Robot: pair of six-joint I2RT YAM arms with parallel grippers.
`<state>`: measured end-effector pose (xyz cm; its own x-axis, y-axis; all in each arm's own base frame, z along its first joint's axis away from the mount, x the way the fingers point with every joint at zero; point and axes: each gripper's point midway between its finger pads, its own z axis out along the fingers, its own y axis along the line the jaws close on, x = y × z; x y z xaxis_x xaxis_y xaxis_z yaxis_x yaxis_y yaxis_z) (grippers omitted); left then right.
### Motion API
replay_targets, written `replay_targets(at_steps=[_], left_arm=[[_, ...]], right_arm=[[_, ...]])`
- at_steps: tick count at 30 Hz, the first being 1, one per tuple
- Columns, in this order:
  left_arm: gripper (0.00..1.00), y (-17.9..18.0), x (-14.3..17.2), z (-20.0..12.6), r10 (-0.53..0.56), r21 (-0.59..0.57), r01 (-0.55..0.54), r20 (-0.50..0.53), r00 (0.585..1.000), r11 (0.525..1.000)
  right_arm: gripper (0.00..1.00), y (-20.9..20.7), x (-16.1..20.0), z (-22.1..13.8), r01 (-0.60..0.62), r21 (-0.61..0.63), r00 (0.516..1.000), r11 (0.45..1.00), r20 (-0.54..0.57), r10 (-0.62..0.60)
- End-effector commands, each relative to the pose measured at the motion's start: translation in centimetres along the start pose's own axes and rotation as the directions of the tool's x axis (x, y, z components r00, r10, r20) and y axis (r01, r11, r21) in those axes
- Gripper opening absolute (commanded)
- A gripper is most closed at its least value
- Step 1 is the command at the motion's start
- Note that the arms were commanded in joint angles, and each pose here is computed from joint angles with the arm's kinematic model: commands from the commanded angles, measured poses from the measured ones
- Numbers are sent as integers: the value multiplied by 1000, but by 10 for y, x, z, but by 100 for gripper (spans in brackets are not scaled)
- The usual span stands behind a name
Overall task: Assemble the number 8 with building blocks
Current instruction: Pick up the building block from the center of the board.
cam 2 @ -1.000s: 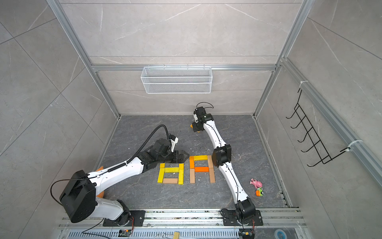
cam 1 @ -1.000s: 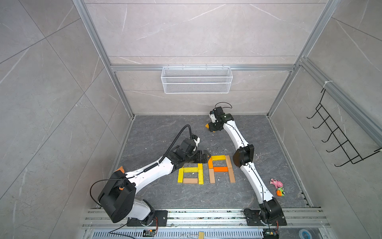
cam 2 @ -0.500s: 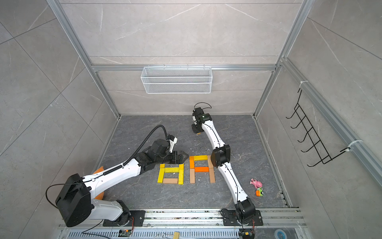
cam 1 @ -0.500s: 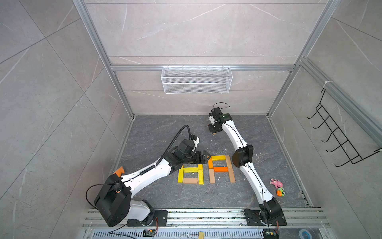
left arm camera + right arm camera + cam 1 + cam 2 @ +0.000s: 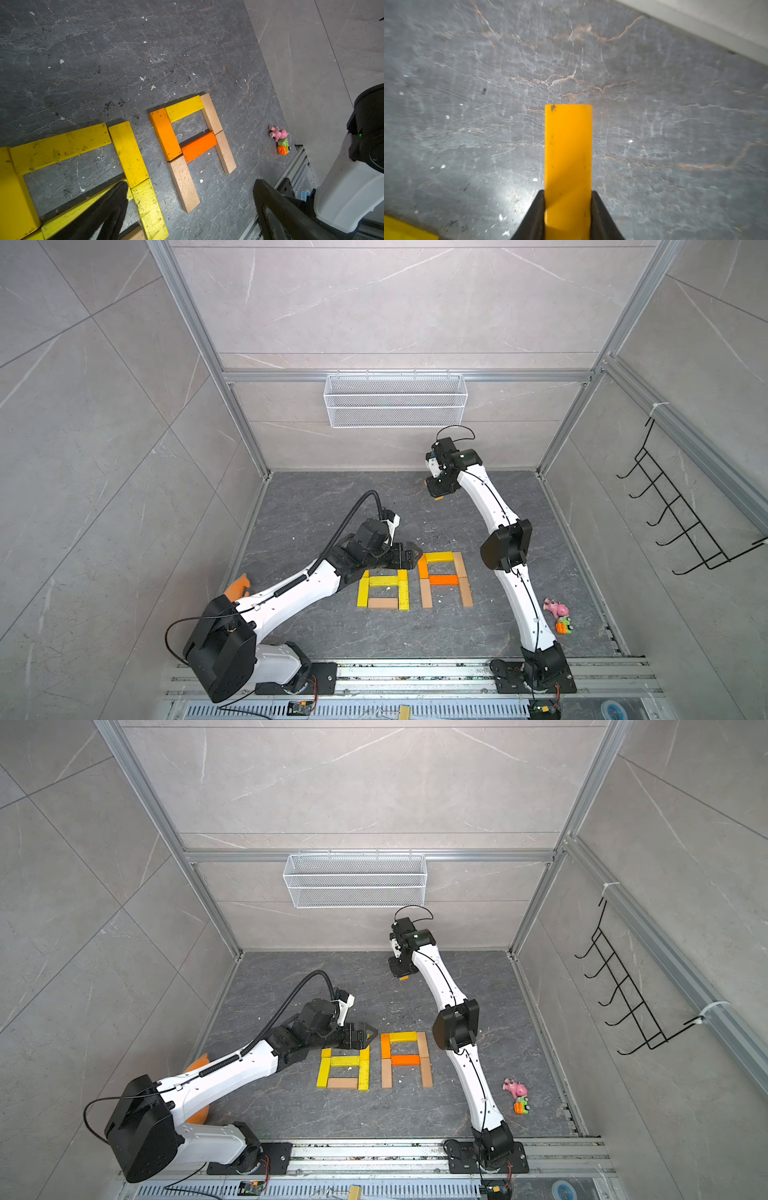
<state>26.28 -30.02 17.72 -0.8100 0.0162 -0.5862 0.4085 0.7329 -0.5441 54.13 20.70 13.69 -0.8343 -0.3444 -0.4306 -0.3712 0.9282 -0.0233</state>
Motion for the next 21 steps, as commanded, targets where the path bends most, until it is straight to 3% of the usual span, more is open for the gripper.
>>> replay_targets(at_steps=[1,13,21], left_arm=[[97,-15,-5,-12,44,53,-45,20,999,998],[97,-18,-3,-35,62,65,-66,58,996,996],[97,-22,-5,-36,63,86,-69,71,995,994]], right_arm=[[28,13,4,-32,9,14,1000,1000,-7,-9],[27,30,8,-77,68,53,997,996,20,-69],[26,26,42,-109,38,57,998,998,40,-40]])
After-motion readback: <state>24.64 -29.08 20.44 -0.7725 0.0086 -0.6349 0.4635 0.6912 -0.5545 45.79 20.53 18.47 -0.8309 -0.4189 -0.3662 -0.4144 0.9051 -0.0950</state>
